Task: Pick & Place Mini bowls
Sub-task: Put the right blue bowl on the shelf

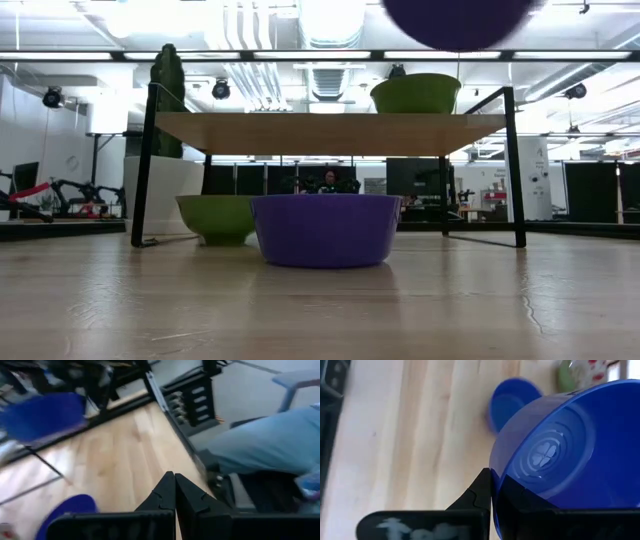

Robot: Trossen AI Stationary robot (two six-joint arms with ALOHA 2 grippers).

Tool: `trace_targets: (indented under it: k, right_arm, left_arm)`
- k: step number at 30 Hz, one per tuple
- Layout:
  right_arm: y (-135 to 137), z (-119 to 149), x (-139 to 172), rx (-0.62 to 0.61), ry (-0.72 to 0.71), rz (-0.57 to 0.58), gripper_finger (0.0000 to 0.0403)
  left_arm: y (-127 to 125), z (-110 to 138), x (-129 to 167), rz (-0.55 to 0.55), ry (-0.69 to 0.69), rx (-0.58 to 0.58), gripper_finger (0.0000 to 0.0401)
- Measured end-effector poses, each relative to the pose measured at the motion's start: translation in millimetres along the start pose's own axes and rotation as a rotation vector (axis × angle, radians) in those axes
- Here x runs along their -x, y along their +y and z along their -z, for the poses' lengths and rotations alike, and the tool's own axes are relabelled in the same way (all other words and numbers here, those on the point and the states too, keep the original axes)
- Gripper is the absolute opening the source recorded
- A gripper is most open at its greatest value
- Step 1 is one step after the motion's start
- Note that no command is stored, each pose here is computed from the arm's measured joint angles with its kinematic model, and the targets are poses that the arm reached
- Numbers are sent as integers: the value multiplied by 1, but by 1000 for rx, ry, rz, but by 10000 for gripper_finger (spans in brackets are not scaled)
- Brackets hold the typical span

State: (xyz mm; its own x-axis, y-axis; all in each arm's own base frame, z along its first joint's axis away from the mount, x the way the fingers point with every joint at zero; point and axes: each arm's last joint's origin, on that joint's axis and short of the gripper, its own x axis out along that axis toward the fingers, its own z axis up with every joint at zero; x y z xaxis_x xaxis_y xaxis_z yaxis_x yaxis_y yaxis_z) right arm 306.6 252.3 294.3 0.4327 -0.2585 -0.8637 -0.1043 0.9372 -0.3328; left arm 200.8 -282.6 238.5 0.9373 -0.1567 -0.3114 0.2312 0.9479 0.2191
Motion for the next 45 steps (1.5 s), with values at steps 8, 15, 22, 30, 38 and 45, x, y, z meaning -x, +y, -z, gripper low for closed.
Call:
trace_targets:
  k: [8, 15, 22, 30, 38, 45]
  right_arm:
    - [-46, -28, -3, 116, -28, 13, 8]
    - [-90, -46, -7, 163, -37, 4, 8]
    - [-128, -55, -17, 183, -24, 17, 8]
    - [-160, -58, -29, 254, 4, 24, 8]
    - [-189, -57, -41, 233, 28, -31, 8]
    - [-209, -55, -49, 235, 41, -61, 8]
  left_arm:
    - [0, 8, 0, 8, 63, 75, 0]
    - [1, 12, 1, -1, 94, 123, 0]
    - [1, 12, 1, -3, 100, 119, 0]
    - [1, 12, 1, -3, 100, 119, 0]
    - [1, 12, 1, -3, 99, 119, 0]
    - [1, 12, 1, -3, 100, 118, 0]
